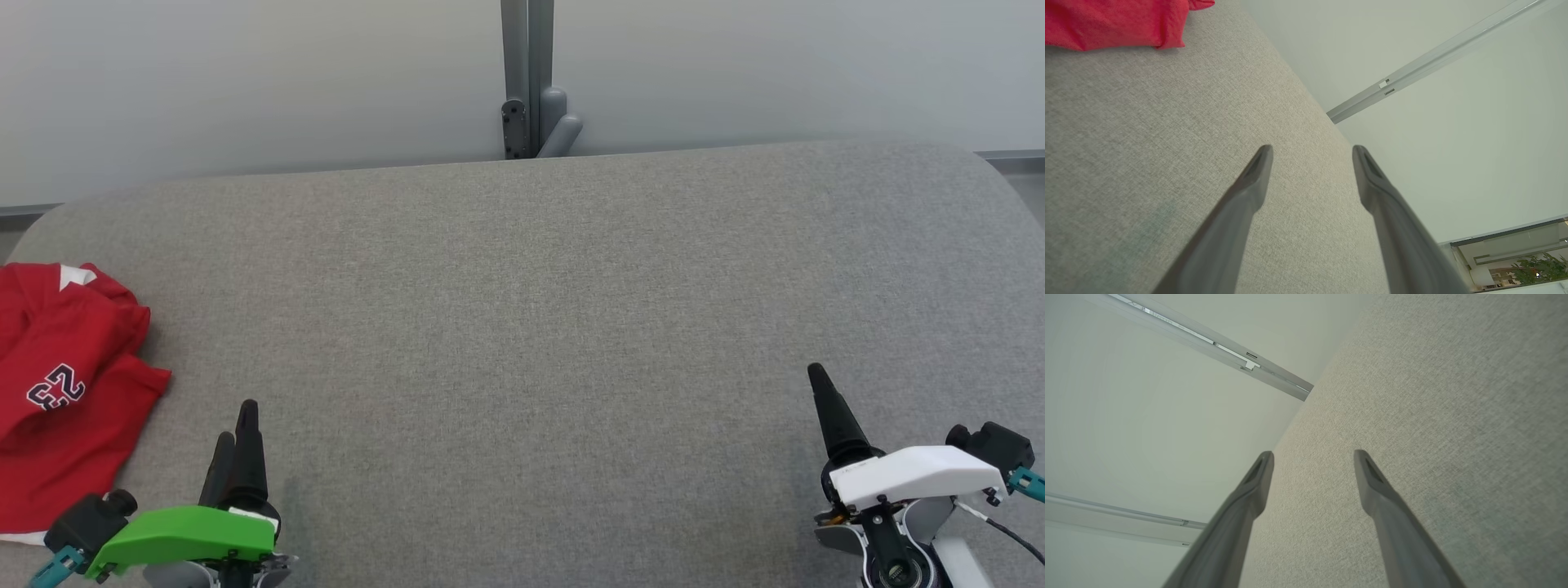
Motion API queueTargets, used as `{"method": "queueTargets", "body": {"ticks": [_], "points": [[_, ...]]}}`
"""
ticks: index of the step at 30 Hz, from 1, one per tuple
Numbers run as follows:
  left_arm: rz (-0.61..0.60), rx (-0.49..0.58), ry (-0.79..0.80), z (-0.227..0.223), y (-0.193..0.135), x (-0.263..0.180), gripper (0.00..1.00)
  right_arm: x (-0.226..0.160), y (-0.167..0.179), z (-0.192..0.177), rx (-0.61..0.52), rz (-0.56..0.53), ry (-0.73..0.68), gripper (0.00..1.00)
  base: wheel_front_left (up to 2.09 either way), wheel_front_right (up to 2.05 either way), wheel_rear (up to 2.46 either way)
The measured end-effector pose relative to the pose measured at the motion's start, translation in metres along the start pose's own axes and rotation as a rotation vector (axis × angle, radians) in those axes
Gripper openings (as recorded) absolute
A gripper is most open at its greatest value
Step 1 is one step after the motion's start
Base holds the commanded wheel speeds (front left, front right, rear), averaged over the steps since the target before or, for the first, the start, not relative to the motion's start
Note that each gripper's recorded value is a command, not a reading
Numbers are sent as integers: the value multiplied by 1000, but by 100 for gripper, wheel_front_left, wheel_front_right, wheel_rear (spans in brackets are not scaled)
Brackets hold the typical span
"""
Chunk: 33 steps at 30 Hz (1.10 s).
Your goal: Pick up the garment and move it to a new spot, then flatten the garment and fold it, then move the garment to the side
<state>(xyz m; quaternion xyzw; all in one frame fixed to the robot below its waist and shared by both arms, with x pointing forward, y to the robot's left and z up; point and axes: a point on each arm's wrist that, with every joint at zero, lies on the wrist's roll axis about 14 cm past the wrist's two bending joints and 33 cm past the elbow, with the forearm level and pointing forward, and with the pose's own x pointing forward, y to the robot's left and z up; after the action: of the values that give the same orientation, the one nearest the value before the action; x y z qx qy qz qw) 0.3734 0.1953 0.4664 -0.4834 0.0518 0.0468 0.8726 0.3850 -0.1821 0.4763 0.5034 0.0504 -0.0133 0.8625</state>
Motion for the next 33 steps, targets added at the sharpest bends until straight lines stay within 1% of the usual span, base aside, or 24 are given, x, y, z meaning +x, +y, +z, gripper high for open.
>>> {"method": "queueTargets", "body": {"ticks": [11,27,29,33], "points": [[-1,180,-2,-3,-1,0,100,3,2,-4,-161,10,5,100,0,0,0],[-14,392,-18,-3,-3,0,100,4,5,-2,-360,31,-13,100,0,0,0],[-16,437,-19,-3,-3,1,100,4,5,-1,-396,35,-17,100,0,0,0],[-22,487,-20,-4,-4,1,100,5,7,-2,-440,44,-19,100,0,0,0]]}}
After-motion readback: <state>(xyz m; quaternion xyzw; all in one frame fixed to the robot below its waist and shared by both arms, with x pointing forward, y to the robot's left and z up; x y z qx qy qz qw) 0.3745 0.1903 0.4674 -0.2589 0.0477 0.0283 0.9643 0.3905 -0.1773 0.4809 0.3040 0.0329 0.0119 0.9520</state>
